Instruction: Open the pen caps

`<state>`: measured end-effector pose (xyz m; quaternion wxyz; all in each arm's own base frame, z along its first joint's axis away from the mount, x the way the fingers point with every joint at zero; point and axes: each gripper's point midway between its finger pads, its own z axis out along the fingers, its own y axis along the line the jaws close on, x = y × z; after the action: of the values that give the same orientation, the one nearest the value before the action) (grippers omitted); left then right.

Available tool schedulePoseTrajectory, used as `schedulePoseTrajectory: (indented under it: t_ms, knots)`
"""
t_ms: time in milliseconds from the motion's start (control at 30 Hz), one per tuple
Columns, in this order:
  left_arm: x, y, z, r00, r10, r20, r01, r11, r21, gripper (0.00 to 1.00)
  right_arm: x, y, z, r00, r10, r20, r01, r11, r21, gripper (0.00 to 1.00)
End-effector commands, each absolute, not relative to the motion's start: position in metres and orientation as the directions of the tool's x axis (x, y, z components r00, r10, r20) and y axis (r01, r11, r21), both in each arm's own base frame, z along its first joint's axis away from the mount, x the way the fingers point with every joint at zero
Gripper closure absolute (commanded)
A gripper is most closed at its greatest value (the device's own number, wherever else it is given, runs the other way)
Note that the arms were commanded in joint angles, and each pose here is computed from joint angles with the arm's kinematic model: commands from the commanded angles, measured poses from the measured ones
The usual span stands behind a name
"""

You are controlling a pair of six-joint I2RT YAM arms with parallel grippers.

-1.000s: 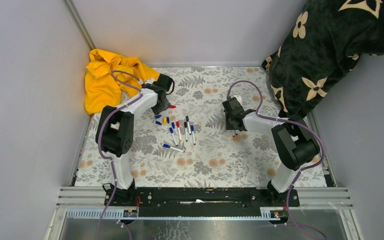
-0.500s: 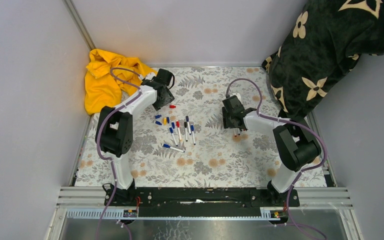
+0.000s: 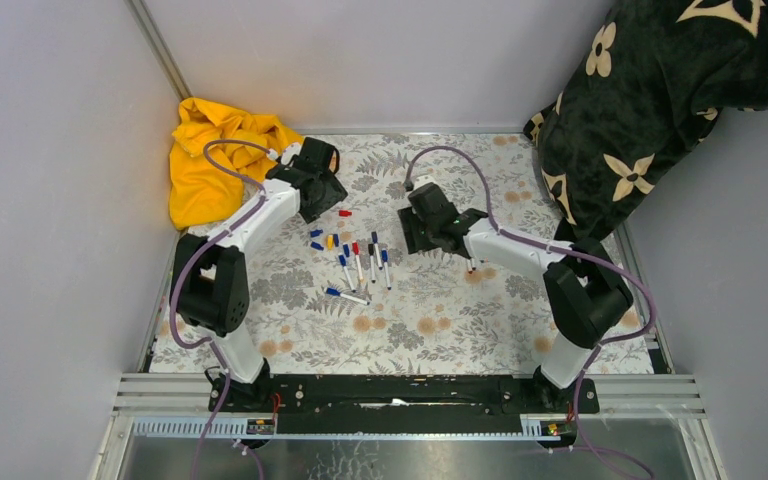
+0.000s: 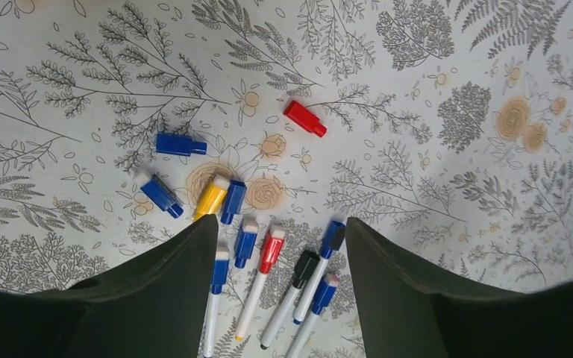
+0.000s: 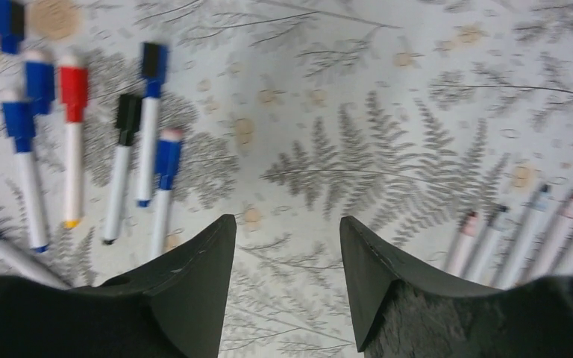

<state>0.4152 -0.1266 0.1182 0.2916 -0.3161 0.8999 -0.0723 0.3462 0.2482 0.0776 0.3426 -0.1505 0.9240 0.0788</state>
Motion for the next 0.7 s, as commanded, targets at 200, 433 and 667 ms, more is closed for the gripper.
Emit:
schedulePoseTrajectory:
  t_ms: [200,433,667]
  knots:
    - [0.407,-0.131,0.142,-0.599,-0.634,-0.488,-0.492,0.773,-0.400,0.29,0.303,0.313,0.061,-0.744,-0.302,-0.596,-0.439,0.893,0.095,0.40]
    - [0.401,-0.128,0.147,-0.596,-0.629,-0.500,-0.484,0.778,-0.402,0.29,0.294,0.325,0.047,-0.759,-0.317,-0.569,-0.446,0.889,0.100,0.40]
    - [0.400,-0.127,0.145,-0.602,-0.621,-0.502,-0.481,0.784,-0.393,0.29,0.291,0.331,0.039,-0.763,-0.331,-0.556,-0.449,0.889,0.087,0.39]
